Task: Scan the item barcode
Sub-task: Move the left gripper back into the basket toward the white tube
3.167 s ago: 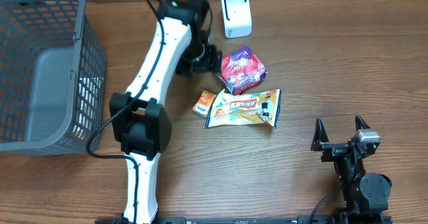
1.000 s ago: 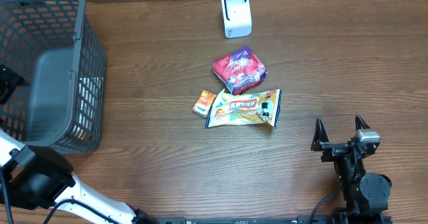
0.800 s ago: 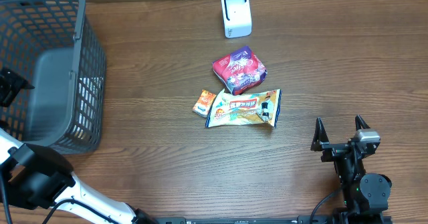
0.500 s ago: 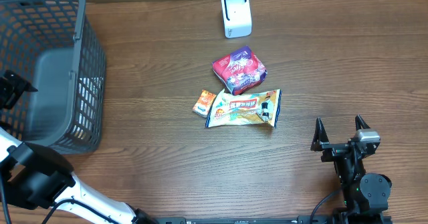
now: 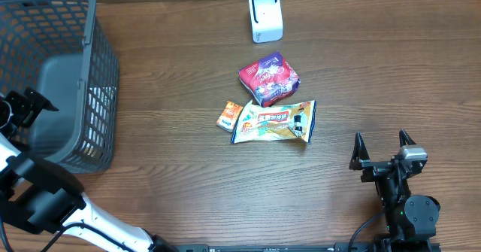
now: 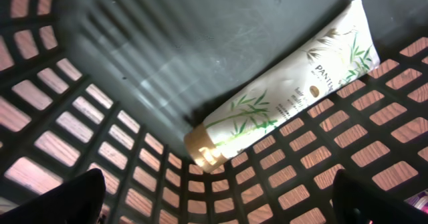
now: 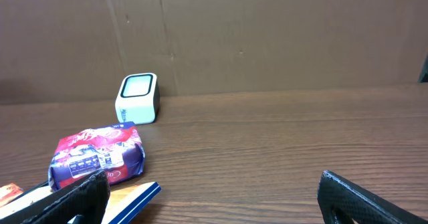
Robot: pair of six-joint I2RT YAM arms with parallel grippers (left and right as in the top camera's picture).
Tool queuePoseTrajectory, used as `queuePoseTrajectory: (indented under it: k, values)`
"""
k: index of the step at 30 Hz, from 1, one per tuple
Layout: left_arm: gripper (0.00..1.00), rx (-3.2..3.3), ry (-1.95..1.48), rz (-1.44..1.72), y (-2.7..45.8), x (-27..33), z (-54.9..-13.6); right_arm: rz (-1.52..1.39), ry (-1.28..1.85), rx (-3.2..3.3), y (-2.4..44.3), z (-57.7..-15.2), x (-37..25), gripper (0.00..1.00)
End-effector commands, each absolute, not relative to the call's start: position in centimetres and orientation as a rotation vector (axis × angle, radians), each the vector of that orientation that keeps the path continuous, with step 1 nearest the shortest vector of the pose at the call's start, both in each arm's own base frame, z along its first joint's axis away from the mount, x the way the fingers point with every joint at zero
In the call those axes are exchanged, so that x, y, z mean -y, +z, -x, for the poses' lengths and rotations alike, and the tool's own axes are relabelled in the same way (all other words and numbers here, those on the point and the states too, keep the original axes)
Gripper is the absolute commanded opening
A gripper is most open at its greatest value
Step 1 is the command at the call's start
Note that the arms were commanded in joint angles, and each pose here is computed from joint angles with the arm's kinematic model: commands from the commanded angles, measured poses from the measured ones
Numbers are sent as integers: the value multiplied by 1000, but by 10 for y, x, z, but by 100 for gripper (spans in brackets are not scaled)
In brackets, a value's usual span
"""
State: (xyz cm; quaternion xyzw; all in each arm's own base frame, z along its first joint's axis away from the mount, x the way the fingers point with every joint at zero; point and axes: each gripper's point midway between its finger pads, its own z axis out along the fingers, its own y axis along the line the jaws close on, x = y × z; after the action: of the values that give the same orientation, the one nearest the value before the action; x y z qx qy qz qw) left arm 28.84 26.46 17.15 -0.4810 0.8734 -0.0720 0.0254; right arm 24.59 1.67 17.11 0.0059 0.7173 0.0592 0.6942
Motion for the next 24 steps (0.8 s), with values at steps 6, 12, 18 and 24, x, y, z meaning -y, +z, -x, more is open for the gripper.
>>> queuePoseTrajectory:
  k: [6,12,18,24]
  values:
    - [100,-2754,-215,1400,170,-257,-294,-17,117,-1596,170,-246,-14,100]
    - [100,-2746,-210,1395,170,-258,-296,-17,117,-1596,170,-246,-14,100]
    - [100,-2748,-211,1391,170,-257,-297,-17,117,-1596,170,-246,-14,100]
    - [100,-2750,-212,1392,170,-257,-297,-17,117,-1596,170,-246,-14,100]
